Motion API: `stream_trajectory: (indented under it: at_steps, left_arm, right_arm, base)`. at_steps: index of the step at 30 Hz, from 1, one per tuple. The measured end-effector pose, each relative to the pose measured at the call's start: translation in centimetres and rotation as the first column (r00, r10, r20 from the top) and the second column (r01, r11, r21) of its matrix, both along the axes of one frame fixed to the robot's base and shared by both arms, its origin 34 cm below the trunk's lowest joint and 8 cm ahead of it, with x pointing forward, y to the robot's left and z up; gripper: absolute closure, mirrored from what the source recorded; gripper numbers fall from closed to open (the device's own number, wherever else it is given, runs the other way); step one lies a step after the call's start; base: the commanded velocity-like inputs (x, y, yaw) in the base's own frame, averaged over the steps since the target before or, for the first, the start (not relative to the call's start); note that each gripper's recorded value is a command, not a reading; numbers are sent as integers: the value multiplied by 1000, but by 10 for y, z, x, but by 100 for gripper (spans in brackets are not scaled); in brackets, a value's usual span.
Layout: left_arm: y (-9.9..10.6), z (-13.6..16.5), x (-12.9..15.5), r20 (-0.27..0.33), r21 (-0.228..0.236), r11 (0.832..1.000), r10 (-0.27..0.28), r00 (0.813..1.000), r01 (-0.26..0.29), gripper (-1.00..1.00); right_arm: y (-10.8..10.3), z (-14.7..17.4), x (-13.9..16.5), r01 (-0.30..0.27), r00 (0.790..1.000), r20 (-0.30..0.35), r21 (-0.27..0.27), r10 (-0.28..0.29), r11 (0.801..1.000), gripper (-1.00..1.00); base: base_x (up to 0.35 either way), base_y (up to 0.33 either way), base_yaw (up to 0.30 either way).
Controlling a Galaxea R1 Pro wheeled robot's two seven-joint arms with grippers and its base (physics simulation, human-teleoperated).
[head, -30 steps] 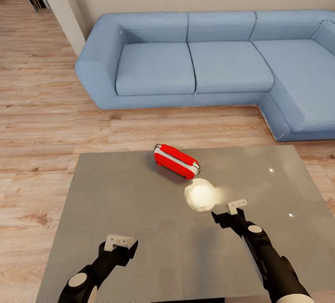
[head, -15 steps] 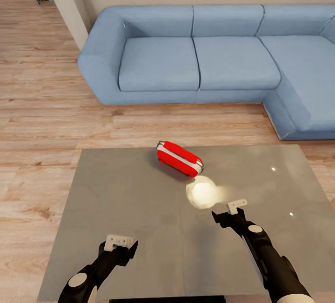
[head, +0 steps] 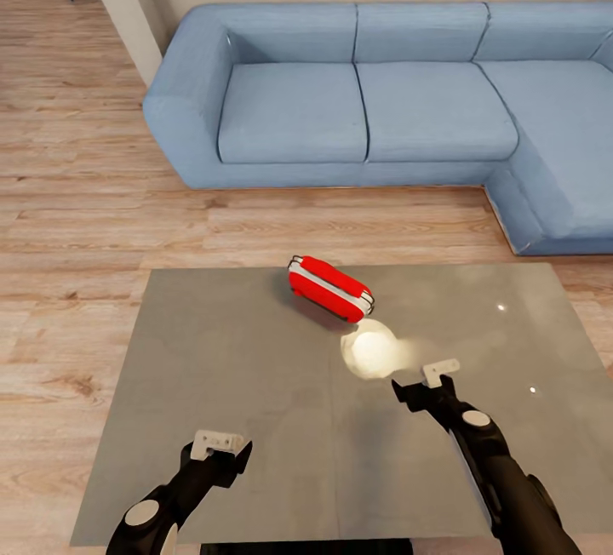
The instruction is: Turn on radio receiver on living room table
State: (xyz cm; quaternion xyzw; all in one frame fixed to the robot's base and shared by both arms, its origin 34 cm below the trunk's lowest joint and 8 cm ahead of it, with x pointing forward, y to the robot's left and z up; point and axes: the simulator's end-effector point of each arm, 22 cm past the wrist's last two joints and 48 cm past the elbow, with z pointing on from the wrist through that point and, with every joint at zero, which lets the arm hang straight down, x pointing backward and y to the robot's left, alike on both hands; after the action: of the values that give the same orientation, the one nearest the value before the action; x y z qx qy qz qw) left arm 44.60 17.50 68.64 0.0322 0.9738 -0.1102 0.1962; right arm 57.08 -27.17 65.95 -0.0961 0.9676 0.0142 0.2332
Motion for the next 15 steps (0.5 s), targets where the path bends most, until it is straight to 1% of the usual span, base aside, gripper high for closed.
stream_trajectory:
  at_steps: [3,5,15]
  left_arm:
    - [0,0,0,-1,0,1000,0,1000,0,-100]
    - [0,-1,-1,-4,0,1000,0,1000,0,-100]
    - [0,-6,-6,-19,-1,1000,1,1000,-1,-100]
  right_arm:
    - [-7,0,-6,21,999,-39,-26,-22,999,-100]
    - [-10,-1,-8,29,998,-48,-38,-30,999,-100]
    - [-11,-5,-8,29,999,-37,-43,-31,999,-100]
  base:
    - [0,0,0]
    - [0,0,0]
    - [0,0,0]
